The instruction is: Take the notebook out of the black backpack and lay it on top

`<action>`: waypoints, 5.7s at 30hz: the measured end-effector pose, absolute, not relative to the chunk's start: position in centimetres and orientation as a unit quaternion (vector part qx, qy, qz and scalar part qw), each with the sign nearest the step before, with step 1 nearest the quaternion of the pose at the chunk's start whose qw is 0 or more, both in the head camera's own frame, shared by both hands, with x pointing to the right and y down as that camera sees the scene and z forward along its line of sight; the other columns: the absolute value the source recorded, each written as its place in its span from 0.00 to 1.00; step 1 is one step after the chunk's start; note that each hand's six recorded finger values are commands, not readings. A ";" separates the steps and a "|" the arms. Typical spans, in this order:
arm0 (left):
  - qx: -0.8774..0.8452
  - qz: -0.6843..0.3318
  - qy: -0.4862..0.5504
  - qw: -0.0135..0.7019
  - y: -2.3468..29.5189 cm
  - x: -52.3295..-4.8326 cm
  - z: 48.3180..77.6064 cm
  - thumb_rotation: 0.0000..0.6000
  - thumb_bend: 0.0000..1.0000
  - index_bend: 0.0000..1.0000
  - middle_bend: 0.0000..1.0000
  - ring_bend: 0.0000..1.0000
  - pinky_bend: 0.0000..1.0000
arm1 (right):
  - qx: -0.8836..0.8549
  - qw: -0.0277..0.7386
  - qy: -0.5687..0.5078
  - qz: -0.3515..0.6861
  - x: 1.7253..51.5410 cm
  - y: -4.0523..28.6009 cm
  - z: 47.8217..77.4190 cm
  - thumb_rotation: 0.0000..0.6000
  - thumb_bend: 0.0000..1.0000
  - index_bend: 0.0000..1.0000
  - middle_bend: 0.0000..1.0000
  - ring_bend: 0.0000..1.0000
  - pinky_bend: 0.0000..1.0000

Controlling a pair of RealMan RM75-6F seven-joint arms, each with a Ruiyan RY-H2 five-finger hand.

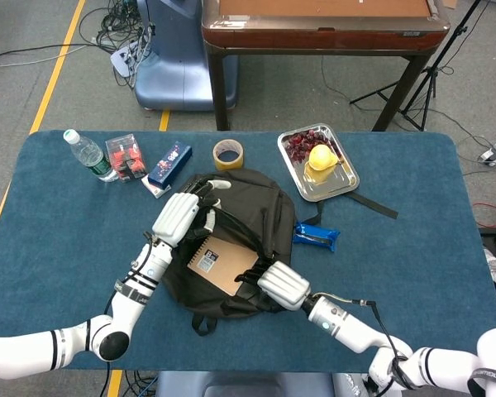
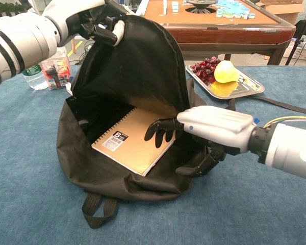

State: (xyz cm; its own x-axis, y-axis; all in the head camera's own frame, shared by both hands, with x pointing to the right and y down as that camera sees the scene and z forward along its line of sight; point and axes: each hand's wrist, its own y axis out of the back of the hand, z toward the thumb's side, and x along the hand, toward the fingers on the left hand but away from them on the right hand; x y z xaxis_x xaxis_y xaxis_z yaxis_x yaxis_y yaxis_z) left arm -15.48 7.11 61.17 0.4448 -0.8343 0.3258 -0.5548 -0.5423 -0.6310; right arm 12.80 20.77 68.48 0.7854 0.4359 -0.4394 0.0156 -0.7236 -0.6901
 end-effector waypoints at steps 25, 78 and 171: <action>-0.814 -0.313 0.440 0.214 7.0 -15.6 61.3 1.00 0.67 0.65 0.23 0.10 0.10 | -0.847 0.434 -0.131 0.279 8.6 21.0 72.9 1.00 0.13 0.26 0.31 0.25 0.32; -0.805 -0.333 0.451 0.197 6.3 -16.5 61.9 1.00 0.67 0.63 0.23 0.10 0.10 | -0.802 0.524 -0.173 0.229 5.7 19.0 74.9 1.00 0.42 0.29 0.32 0.24 0.32; -0.799 -0.379 0.432 0.177 5.9 -18.7 62.6 1.00 0.64 0.57 0.19 0.09 0.10 | -0.775 0.394 -0.494 -0.003 18.3 12.4 49.8 1.00 0.58 0.98 0.73 0.70 0.61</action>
